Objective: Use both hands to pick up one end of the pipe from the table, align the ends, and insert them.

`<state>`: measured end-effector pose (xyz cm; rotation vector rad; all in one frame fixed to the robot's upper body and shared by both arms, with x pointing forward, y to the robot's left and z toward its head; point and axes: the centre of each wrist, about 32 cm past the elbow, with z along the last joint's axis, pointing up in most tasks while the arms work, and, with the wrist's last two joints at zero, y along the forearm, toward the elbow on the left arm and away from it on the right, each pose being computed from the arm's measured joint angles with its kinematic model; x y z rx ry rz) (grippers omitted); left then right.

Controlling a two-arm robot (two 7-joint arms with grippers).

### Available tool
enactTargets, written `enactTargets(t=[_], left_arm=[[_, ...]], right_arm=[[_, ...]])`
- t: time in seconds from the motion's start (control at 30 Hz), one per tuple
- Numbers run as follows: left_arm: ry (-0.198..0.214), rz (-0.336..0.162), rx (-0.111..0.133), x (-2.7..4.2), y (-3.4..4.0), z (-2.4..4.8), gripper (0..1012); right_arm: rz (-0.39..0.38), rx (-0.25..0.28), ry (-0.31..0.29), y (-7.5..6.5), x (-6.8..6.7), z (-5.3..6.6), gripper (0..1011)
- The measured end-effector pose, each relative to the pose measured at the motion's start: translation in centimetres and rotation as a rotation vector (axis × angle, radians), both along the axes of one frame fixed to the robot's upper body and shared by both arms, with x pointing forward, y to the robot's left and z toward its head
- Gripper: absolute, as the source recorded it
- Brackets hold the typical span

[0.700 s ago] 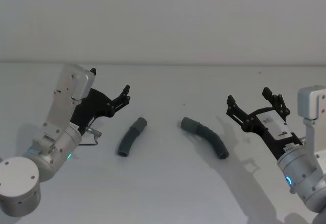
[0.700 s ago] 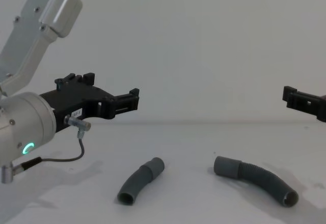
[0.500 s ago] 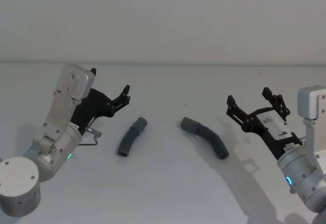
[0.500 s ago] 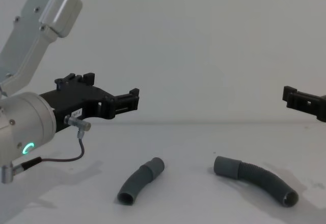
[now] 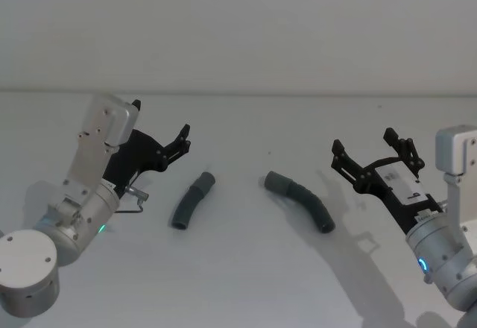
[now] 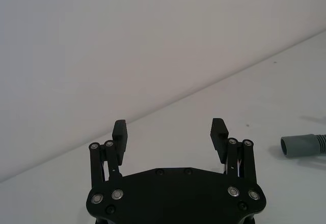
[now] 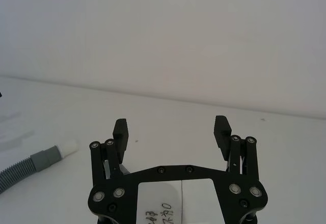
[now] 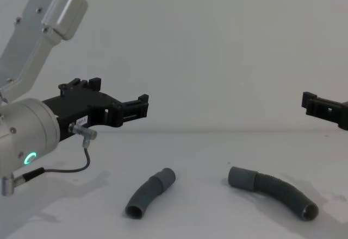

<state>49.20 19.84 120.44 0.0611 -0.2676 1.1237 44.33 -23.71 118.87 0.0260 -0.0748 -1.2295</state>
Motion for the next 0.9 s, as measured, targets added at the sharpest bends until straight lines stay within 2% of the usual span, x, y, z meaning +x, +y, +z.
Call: enactTargets(t=[0.9], left_arm=[[0.000,0.000,0.000,0.00,0.00,0.00,1003]], right_arm=[[0.000,0.000,0.000,0.00,0.00,0.00,1001]])
